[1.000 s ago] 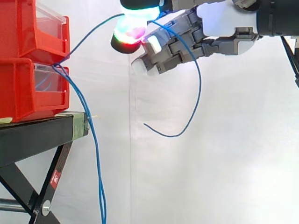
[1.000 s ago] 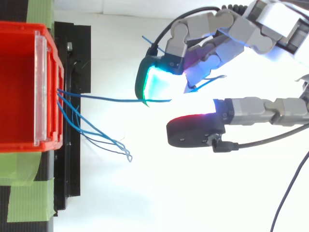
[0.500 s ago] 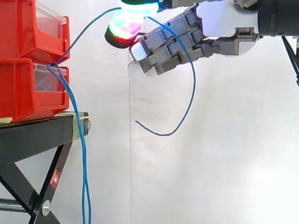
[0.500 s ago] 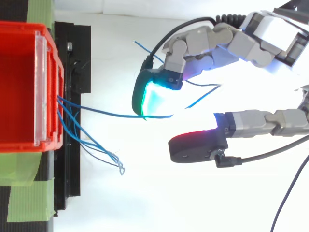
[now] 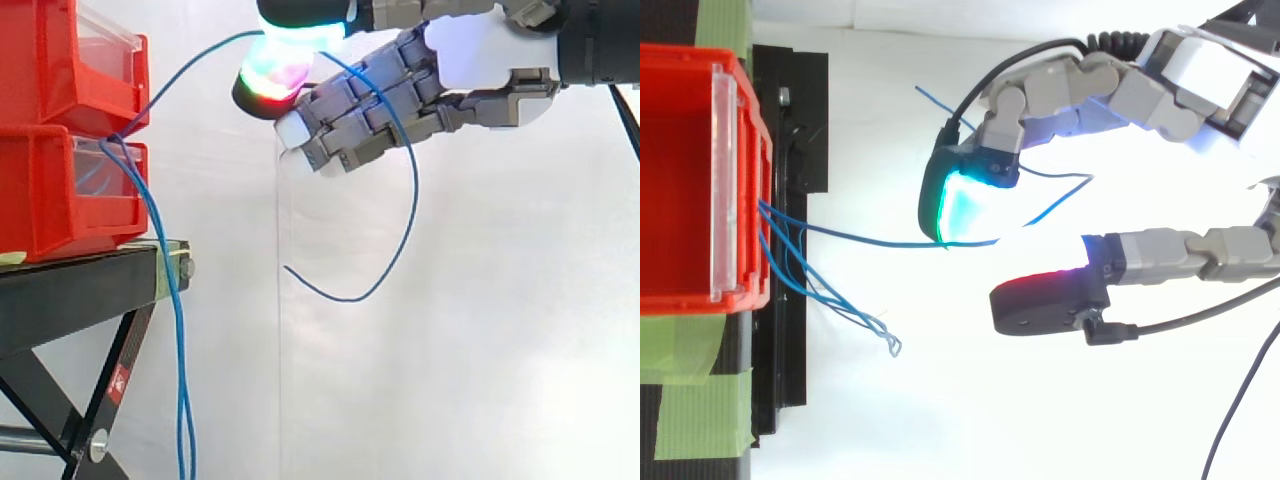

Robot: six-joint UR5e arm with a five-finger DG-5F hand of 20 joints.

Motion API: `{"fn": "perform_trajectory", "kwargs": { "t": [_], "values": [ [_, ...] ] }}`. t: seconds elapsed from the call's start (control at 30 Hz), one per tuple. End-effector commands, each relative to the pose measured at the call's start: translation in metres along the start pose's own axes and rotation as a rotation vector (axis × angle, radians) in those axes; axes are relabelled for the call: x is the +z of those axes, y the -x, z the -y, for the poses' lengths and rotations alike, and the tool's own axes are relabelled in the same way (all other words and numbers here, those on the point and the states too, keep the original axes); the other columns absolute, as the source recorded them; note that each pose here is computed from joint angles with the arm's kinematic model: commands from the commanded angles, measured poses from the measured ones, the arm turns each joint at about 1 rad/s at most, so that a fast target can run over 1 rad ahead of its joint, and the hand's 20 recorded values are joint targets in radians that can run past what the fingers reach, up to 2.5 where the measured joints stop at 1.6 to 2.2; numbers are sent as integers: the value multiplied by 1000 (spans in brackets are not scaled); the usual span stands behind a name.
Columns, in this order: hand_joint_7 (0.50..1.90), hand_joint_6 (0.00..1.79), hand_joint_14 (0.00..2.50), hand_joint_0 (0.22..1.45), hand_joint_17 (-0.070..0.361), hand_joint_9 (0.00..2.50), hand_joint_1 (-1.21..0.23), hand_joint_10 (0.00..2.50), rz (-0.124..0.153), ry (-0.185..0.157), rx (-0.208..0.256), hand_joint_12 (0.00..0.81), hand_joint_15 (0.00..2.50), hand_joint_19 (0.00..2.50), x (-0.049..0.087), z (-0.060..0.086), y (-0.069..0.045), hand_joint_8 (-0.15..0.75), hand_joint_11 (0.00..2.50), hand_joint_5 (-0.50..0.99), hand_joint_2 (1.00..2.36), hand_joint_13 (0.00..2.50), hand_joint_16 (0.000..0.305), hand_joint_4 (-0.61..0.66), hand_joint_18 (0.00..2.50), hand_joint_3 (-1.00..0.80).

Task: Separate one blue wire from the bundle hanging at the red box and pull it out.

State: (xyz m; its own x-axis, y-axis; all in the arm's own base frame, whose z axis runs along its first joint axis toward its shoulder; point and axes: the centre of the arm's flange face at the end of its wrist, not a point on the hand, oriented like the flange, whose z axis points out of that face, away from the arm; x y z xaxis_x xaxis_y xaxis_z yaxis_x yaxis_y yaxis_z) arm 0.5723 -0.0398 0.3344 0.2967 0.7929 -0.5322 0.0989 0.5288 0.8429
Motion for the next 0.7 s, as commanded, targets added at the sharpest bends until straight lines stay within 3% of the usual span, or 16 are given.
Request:
{"fn": "perform_trajectory", "kwargs": {
  "t": [0.0,0.37,0.43,0.5,0.57,0.63,0.67],
  "values": [
    [1260,757,15,603,113,593,-763,19,-14,-20,-16,376,449,576,-3,3,0,318,884,-132,1025,317,50,-74,327,52],
    [1261,756,17,603,112,595,-763,20,-44,-68,-49,372,451,567,-9,9,0,314,896,-132,1026,323,50,-80,326,53],
    [1261,757,15,604,112,597,-764,19,-66,-97,-71,372,453,567,-13,13,0,315,898,-132,1025,325,50,-79,328,52],
    [1252,757,17,604,111,597,-764,20,-134,-184,-140,371,450,568,-26,23,0,317,927,-132,1026,324,50,-81,329,52],
    [1251,758,15,604,111,619,-763,19,-172,-229,-164,370,448,567,-34,26,-1,318,939,-132,1026,328,49,-86,331,52],
    [1241,759,17,604,111,622,-764,19,-178,-238,-147,370,450,567,-36,26,-3,319,952,-132,1026,331,49,-87,332,53],
    [1254,757,17,604,111,623,-764,19,-177,-243,-116,370,452,567,-37,25,-4,318,945,-132,1026,330,49,-87,332,55]
  ]
}}
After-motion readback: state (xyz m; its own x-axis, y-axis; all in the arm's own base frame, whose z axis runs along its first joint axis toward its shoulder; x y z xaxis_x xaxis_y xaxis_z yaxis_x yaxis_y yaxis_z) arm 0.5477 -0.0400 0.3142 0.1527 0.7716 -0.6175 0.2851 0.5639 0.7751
